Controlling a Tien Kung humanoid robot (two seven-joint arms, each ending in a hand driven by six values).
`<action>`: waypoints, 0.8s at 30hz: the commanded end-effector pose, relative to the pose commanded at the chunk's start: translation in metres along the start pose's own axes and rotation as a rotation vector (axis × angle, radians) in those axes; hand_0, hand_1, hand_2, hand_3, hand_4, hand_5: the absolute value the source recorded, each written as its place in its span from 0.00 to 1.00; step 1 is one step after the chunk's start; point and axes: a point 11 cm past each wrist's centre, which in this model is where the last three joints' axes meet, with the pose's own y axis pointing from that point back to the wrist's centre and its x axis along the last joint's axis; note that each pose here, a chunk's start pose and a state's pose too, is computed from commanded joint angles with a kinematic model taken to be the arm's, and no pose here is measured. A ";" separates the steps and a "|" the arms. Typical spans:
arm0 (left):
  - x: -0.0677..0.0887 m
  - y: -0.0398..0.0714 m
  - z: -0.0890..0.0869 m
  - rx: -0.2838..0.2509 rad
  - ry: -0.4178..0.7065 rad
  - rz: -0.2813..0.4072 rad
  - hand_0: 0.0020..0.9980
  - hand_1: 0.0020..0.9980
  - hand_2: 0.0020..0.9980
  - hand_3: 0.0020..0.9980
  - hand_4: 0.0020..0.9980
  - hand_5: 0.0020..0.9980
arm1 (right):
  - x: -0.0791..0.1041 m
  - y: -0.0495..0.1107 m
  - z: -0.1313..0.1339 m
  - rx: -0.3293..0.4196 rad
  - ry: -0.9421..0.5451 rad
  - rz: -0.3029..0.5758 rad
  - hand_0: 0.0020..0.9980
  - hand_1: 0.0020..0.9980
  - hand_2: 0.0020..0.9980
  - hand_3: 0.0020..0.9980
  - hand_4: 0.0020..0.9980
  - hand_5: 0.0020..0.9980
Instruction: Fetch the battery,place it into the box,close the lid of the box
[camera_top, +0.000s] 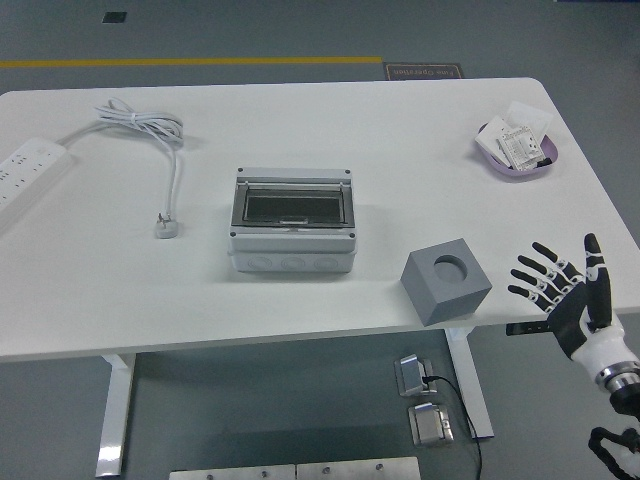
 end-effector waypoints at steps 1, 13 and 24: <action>0.000 0.000 0.000 -0.001 0.000 0.000 0.57 0.69 0.55 0.59 0.46 0.17 | 0.000 0.000 0.001 -0.002 -0.012 -0.002 0.55 0.59 0.66 0.81 1.00 1.00; -0.001 0.000 0.004 -0.003 -0.004 -0.003 0.57 0.69 0.55 0.58 0.46 0.17 | -0.022 -0.005 0.018 0.006 -0.154 -0.052 0.38 0.47 0.61 0.81 0.99 1.00; -0.001 0.001 0.005 -0.006 -0.005 -0.004 0.57 0.68 0.55 0.58 0.46 0.17 | -0.035 -0.010 0.025 -0.001 -0.160 -0.071 0.56 0.71 0.79 0.82 0.99 1.00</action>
